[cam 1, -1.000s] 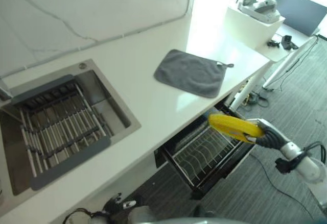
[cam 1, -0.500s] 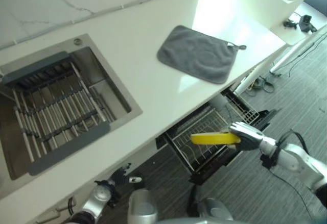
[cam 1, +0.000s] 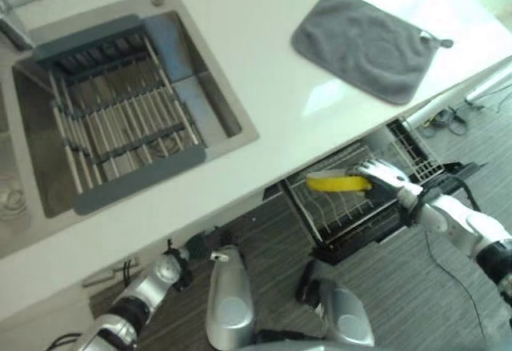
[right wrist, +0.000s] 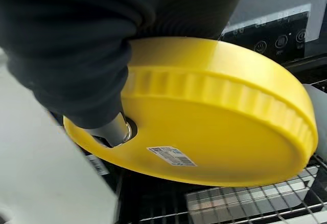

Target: Place the dishes in the dishwasher.

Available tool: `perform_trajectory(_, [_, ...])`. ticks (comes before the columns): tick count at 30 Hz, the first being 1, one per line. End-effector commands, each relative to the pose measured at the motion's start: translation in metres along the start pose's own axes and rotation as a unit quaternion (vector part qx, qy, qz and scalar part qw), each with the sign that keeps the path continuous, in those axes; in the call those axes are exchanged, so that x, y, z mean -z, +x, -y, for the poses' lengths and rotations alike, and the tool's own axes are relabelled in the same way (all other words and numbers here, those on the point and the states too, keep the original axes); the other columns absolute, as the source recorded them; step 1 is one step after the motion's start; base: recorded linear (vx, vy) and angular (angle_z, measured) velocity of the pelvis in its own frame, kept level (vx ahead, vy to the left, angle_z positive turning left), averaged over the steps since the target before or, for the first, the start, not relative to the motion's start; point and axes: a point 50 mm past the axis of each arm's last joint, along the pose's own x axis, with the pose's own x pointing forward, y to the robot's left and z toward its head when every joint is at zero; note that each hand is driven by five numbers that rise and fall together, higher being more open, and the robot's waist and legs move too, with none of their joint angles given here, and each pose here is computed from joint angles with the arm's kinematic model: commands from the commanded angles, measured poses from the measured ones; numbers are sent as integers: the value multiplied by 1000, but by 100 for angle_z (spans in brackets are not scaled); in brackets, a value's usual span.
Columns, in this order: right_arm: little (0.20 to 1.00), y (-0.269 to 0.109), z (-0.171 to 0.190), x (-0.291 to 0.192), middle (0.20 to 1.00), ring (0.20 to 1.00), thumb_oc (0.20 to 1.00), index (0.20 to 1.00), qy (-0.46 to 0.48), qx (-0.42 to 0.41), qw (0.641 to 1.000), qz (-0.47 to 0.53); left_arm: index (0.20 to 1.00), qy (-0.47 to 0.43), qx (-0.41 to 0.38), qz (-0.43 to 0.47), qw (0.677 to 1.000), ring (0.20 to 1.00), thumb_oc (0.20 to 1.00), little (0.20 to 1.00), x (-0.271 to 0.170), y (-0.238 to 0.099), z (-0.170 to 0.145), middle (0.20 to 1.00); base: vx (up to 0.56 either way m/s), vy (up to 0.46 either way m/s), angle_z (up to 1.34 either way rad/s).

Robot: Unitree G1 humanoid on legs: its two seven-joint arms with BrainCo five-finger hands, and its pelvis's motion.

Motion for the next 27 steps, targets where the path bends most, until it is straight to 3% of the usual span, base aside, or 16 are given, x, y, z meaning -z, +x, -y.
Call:
perform_trajectory(1, [200,10,25,6,200,200,200,200,-7,64,998,-9,1000,12,5,13,1000,1000,1000,1000,-3,-1,2,1000,-113,9,12])
perform_trajectory(8, [200,30,51,13,200,200,200,200,-52,142,988,-34,1000,20,-4,40,999,1000,1000,1000,-22,7,-1,1000,-54,38,6])
perform_trajectory(17, [200,50,88,13,200,200,200,200,-187,314,929,-51,1000,7,-17,105,994,1000,1000,1000,-61,24,11,1000,-88,84,-3])
perform_trajectory(23, [200,57,104,3,200,200,200,200,-253,356,899,-25,1000,8,-27,133,991,1000,1000,1000,-69,23,11,1000,-49,32,-5])
perform_trajectory(27, [200,59,104,4,200,200,200,200,-256,356,898,-33,1000,3,-32,141,990,1000,1000,1000,-70,23,14,1000,-31,31,-1])
